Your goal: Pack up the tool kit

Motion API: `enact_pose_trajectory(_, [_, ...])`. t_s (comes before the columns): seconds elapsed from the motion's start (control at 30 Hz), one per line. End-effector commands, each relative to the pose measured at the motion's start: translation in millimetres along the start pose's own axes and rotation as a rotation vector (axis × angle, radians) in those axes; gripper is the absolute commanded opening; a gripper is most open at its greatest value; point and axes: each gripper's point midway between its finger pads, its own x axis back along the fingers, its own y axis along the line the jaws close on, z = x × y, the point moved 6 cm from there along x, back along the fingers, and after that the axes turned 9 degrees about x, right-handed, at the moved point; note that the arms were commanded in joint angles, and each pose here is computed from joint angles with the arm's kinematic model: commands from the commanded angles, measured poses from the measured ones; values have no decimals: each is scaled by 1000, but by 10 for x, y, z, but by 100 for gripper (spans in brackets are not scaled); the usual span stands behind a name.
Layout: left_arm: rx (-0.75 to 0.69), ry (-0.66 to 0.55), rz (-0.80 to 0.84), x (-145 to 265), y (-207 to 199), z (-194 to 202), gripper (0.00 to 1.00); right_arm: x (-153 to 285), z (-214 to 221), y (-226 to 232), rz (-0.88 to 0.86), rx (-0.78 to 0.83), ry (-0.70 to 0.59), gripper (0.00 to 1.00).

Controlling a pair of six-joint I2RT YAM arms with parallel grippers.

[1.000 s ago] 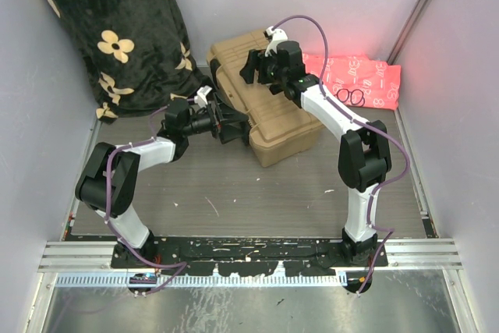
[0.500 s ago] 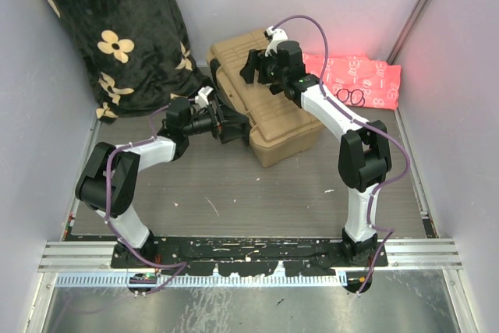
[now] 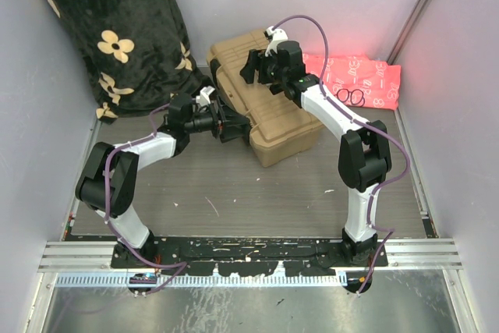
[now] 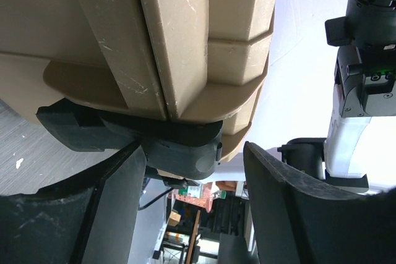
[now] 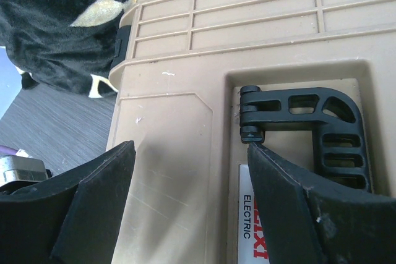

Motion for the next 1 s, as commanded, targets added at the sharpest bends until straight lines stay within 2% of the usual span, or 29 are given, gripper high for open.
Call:
enact_pose_trajectory(0.0, [-218, -1, 176, 35, -723, 83, 63, 762, 2539, -362, 249, -243, 1110, 80])
enact_pose_trajectory(0.13, [-249, 2, 186, 55, -829, 103, 62, 747, 2530, -363, 247, -243, 1106, 80])
enact_pose_trajectory(0.3, [-260, 12, 171, 52, -816, 111, 55, 733, 2535, -358, 244, -244, 1106, 80])
enact_pose_trajectory(0.4, [-258, 16, 154, 44, -782, 102, 41, 733, 2534, -358, 243, -245, 1106, 80])
enact_pose_trajectory(0.6, [-244, 40, 130, 15, -720, 89, 4, 730, 2538, -360, 243, -245, 1107, 80])
enact_pose_trajectory(0.63, [-245, 41, 129, 17, -733, 93, 0, 730, 2539, -355, 242, -244, 1107, 80])
enact_pose_trajectory(0.97, [-219, 59, -48, 116, -790, 159, 0, 710, 2533, -357, 237, -247, 1102, 80])
